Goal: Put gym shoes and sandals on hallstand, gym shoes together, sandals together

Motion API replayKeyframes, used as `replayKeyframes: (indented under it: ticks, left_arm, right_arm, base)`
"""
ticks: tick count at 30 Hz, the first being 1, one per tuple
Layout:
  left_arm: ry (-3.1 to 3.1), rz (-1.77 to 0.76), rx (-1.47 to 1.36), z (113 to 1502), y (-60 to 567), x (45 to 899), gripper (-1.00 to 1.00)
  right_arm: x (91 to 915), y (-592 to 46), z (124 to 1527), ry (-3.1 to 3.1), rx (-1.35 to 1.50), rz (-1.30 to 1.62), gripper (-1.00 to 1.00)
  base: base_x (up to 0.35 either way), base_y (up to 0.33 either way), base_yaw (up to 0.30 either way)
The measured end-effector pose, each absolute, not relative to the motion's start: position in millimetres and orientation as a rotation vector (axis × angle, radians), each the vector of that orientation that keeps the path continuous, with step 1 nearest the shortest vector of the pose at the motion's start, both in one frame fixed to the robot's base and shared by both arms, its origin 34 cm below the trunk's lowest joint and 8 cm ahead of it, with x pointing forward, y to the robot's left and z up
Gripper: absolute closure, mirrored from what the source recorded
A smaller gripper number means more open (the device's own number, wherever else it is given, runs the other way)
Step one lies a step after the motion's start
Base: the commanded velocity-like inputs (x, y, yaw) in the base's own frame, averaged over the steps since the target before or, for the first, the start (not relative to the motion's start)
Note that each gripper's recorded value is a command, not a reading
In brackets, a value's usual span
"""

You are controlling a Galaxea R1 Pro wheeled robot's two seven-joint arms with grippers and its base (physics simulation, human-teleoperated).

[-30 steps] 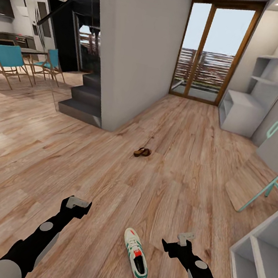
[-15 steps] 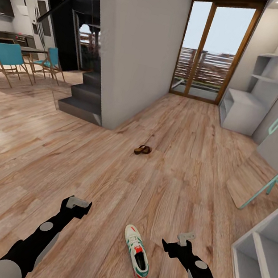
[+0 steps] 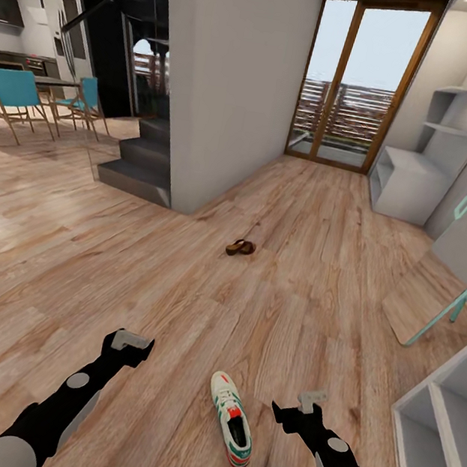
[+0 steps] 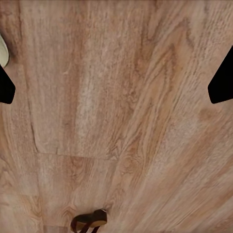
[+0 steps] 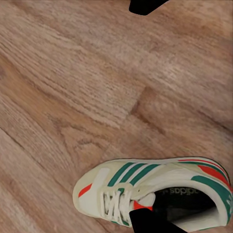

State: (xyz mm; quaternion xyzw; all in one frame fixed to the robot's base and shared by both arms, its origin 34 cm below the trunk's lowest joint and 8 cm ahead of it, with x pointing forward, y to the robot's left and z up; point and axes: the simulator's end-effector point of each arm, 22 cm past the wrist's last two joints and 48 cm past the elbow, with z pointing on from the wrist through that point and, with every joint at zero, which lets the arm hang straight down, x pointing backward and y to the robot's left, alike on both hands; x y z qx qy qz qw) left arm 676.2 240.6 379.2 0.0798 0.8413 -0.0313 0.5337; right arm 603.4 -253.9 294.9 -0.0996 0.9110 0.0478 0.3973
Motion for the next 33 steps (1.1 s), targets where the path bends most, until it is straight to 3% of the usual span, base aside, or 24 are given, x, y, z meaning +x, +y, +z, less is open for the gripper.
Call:
replayKeyframes:
  ticks: [19,33]
  left_arm:
    - [2.026,-0.077,0.195,360,239,671,-1.00]
    - [2.026,-0.079,0.194,360,239,671,-1.00]
  right_arm:
    - [597,-254,278,2.327,-0.252,0.124,-1.00]
    - [597,-254,277,2.329,-0.252,0.124,-1.00]
  base:
    - [0.000,0.005,0.021]
    - [-0.019,0.249,0.000]
